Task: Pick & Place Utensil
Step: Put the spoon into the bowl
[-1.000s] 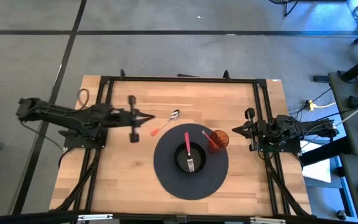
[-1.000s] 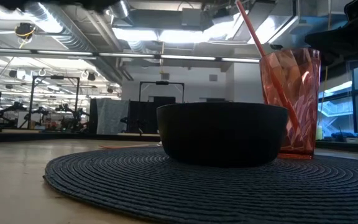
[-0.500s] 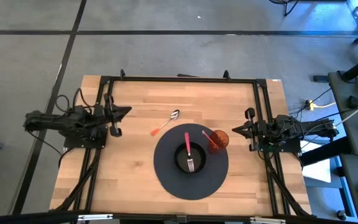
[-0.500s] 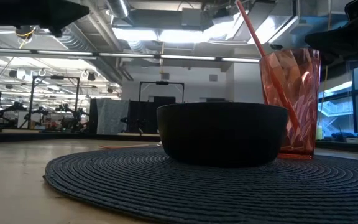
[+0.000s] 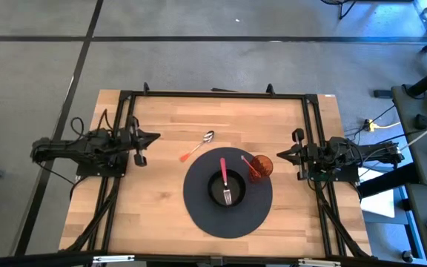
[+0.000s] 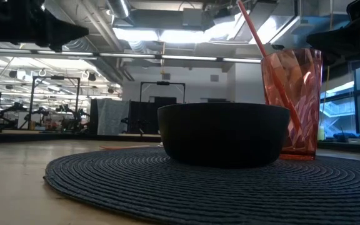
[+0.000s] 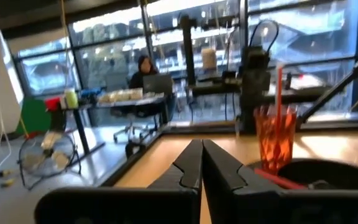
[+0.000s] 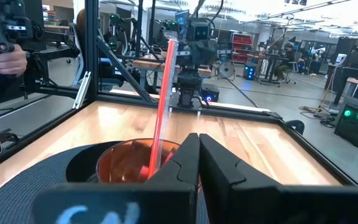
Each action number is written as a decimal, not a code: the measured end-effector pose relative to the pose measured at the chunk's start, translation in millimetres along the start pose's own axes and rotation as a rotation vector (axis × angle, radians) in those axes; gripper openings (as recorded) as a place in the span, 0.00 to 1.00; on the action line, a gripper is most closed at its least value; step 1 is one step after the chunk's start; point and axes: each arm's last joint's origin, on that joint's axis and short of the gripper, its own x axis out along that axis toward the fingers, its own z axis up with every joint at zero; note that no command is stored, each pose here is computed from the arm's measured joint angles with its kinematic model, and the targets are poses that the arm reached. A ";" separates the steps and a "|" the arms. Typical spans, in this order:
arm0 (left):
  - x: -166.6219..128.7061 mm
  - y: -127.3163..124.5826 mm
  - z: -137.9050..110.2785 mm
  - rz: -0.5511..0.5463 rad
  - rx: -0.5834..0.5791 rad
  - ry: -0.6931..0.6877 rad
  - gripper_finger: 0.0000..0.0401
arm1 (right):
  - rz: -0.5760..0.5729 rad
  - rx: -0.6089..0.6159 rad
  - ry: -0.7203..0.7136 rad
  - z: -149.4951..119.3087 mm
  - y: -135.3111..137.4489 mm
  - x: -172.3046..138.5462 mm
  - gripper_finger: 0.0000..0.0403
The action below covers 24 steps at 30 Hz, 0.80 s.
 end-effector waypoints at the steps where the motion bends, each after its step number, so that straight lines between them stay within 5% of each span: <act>1: 0.1 0.2 -2.0 0.002 0.004 0.020 0.01 | 0.000 -0.002 0.000 0.0 0.0 0.0 0.03; 24: 0.0 3.9 -15.2 0.036 0.086 0.154 0.01 | 0.000 -0.007 0.000 0.0 0.0 0.0 0.03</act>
